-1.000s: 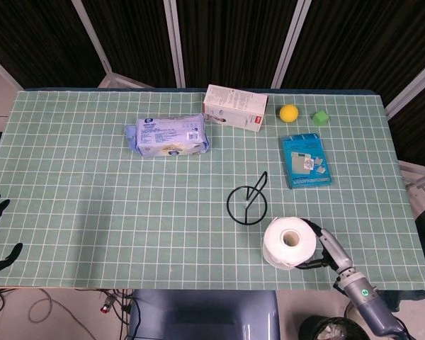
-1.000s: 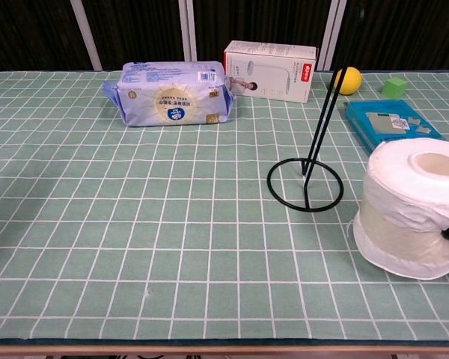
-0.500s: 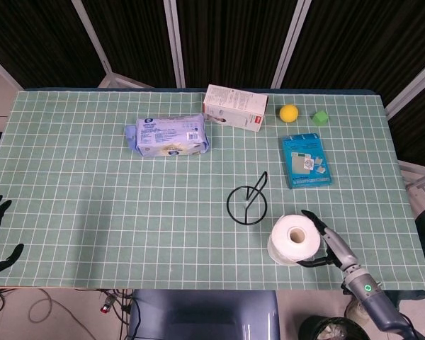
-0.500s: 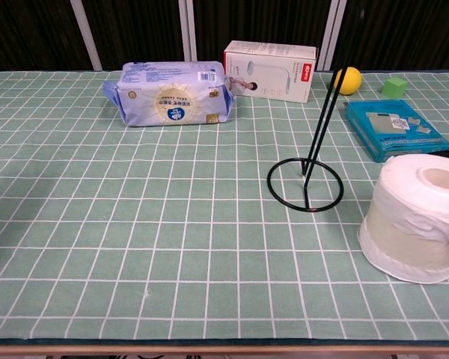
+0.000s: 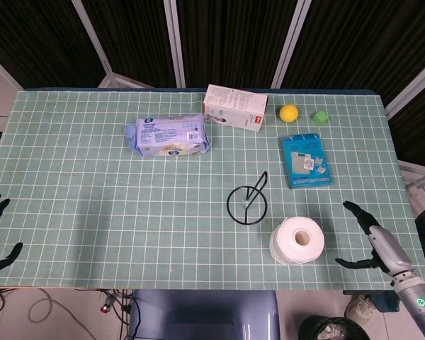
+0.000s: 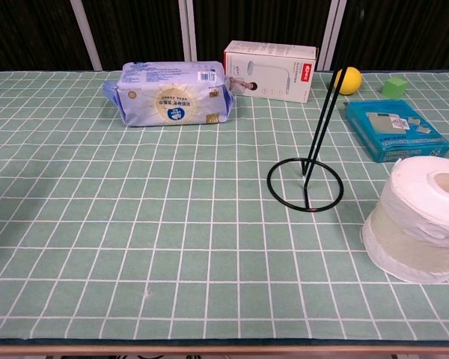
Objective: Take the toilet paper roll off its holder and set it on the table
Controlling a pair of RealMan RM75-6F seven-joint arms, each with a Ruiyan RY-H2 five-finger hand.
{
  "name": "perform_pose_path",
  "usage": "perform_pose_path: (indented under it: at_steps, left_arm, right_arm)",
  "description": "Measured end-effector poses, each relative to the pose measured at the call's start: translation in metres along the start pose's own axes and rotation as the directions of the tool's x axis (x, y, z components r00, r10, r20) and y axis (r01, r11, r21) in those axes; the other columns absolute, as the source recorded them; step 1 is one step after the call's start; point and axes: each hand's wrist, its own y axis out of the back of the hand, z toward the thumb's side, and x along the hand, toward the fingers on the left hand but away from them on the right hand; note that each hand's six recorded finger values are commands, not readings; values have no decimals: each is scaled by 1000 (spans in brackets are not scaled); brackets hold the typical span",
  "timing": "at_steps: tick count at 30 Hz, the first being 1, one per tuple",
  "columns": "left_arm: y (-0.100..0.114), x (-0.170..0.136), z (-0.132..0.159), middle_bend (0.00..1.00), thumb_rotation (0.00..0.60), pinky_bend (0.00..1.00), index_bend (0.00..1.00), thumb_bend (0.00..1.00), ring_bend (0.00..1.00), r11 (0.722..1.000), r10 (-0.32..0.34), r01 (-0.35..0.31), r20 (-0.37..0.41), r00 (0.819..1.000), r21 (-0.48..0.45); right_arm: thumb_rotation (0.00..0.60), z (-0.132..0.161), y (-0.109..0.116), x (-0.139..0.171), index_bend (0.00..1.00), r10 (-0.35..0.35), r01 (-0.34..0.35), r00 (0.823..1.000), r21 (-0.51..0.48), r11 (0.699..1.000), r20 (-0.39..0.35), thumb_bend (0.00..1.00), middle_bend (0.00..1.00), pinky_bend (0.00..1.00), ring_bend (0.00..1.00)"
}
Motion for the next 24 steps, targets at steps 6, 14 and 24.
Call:
perform_pose_path:
  at_steps: [6,14,24]
  left_arm:
    - [-2,6,-5,0,600,8,68,246,0,1000,2,-2,-18,1000,8]
    - [-5,4,2,0,600,8,68,247,0,1000,10,-10,22,1000,11]
    - [-6,1,7,0,600,8,68,246,0,1000,0,-1,43,999,22]
  right_arm:
    - [600,4,8,19,0,-145,153,988,361,920,-49,0,0,0,0]
    - [600,8,17,41,0,-352,319,931,694,645,-100,0,0,0,0]
    - [600,0,12,41,0,-366,316,927,696,645,-82,0,0,0,0]
